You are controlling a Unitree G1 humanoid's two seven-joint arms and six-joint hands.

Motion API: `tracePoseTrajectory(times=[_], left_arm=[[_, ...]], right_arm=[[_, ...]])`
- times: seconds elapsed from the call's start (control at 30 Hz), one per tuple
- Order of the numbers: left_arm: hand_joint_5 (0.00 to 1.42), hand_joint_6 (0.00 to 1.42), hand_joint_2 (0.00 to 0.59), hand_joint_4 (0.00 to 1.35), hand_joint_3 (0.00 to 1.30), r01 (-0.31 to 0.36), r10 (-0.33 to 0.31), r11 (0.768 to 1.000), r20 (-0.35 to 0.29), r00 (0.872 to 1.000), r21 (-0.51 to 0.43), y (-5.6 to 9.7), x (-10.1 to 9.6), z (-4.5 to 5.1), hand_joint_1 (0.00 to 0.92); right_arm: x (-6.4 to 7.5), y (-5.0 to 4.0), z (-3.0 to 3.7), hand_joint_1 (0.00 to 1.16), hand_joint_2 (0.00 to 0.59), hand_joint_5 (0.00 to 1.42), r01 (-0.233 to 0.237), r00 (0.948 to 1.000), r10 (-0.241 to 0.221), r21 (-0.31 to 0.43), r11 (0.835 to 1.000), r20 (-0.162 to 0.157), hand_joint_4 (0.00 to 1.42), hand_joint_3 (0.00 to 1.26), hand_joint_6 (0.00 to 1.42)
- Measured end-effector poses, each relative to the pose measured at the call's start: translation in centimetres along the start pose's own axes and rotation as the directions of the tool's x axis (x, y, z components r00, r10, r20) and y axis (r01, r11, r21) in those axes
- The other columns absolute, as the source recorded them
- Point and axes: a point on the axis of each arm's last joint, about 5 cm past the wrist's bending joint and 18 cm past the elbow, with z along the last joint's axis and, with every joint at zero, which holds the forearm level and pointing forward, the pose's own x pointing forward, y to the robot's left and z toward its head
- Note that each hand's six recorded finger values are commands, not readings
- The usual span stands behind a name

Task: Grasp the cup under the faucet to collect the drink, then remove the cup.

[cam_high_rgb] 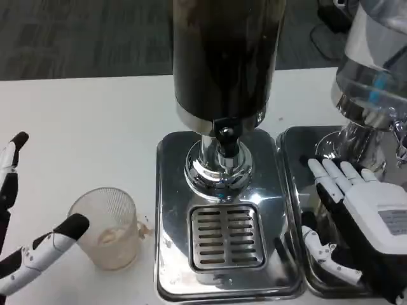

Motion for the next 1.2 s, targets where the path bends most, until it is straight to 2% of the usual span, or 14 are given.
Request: tracePoseTrajectory(times=[0.33, 0.5, 0.57, 0.83, 0.97, 1.2], left_arm=[[0.0, 0.0, 0.0, 0.0, 0.0, -0.005, 0.006, 1.0, -0.064, 0.998, 0.016, -0.3, -1.7, 0.06, 0.0], [0.0, 0.0, 0.002, 0.0, 0.0, -0.001, 0.004, 1.0, -0.104, 0.995, 0.029, -0.5, -1.8, -0.09, 0.0], [0.0, 0.0, 0.005, 0.0, 0.0, -0.003, 0.006, 1.0, -0.116, 0.993, 0.03, -0.5, -1.7, -0.12, 0.0], [0.0, 0.0, 0.007, 0.0, 0.0, -0.018, 0.021, 0.999, -0.121, 0.992, 0.028, -0.5, -1.1, -0.12, 0.0], [0.0, 0.0, 0.007, 0.0, 0.0, -0.029, 0.032, 0.999, -0.115, 0.993, 0.022, -0.5, -0.8, -0.07, 0.0], [0.0, 0.0, 0.0, 0.0, 0.0, -0.032, 0.031, 0.999, -0.103, 0.994, -0.01, -0.9, -0.6, 0.28, 0.0]], right_arm=[[0.2, -0.65, -0.42, 0.25, 0.54, 0.0, -0.011, 0.9998, 0.011, -0.004, 1.0, 0.018, 0.0, 0.0, 0.0], [0.2, -1.09, -0.86, 0.25, 0.54, 0.0, -0.011, 0.9999, 0.011, -0.016, 1.0, 0.007, 0.0, 0.0, 0.0], [0.1, -1.3, -0.76, 0.25, 0.54, 0.0, -0.005, 0.9999, 0.005, -0.016, 1.0, 0.013, 0.0, 0.0, 0.0], [-0.3, -1.2, -0.66, 0.25, 0.54, 0.0, -0.021, 0.9998, 0.021, -0.013, 1.0, 0.007, 0.0, 0.0, 0.0], [-0.4, -1.43, -0.52, 0.25, 0.54, 0.0, -0.007, 0.9999, 0.007, -0.013, 1.0, 0.011, 0.0, 0.0, 0.0], [-0.3, -1.6, -1.06, 0.25, 0.54, 0.0, -0.005, 1.0, 0.005, -0.005, 1.0, -0.004, 0.0, 0.0, 0.0]])
